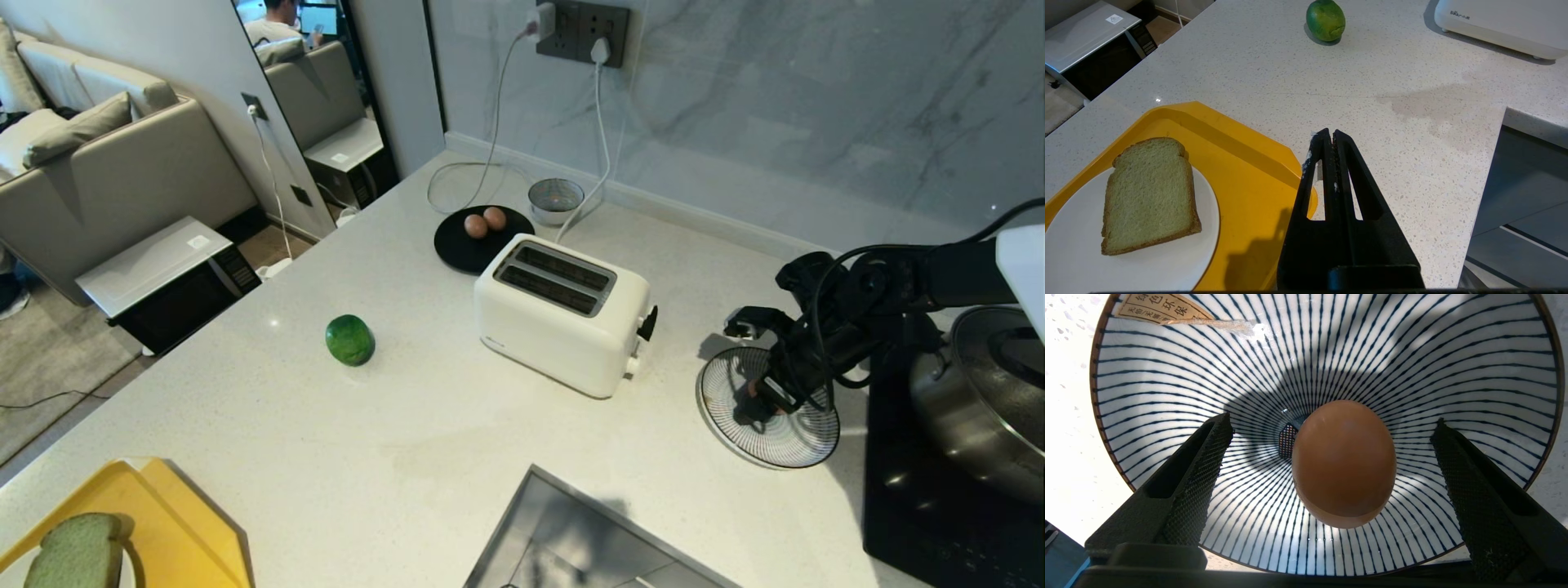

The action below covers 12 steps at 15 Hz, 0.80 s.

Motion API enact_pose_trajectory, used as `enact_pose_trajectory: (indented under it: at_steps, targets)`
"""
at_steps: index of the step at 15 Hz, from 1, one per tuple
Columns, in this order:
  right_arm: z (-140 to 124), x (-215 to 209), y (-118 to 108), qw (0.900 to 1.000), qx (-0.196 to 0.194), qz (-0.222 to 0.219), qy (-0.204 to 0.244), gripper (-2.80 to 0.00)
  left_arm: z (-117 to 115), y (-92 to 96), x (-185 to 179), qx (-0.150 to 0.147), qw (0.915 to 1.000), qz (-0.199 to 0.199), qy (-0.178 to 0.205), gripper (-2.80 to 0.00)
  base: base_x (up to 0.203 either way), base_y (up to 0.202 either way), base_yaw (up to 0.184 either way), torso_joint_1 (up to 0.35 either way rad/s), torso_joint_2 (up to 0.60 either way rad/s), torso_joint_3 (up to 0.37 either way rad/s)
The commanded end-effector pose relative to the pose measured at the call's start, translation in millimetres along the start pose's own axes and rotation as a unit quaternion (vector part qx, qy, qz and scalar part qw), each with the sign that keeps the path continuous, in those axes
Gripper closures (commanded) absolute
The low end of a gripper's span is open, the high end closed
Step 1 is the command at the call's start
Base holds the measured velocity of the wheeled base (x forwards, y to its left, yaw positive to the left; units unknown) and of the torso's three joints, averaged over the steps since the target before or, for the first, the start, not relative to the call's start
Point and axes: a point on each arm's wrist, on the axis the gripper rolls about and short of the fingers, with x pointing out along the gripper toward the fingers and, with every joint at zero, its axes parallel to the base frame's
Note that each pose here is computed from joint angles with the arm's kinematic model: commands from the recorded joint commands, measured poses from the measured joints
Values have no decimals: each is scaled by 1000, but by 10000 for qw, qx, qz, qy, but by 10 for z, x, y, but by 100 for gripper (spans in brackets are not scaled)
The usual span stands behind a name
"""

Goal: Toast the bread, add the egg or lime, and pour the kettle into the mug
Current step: Pick up the egg

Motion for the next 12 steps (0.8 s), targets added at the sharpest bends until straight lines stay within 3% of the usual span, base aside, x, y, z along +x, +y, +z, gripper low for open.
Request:
enact_pose_trajectory:
  at_steps: [1, 3, 4, 12]
  targets:
    - [-10, -4, -8, 10000, -3, 7, 12, -280, -4, 0, 1, 0, 10000, 5, 3, 0, 0, 0, 0, 0, 0, 0]
    - [-17, -2, -13, 10000, 6, 2, 24, -280, -4, 0, 1, 0, 10000, 7, 0, 0, 0, 0, 0, 0, 0, 0]
    - [-19, -2, -15, 10000, 9, 1, 25, 0, -4, 0, 1, 0, 10000, 2, 0, 0, 0, 0, 0, 0, 0, 0]
    - [-23, -13, -18, 10000, 23, -7, 20, 0, -4, 0, 1, 0, 10000, 2, 0, 0, 0, 0, 0, 0, 0, 0]
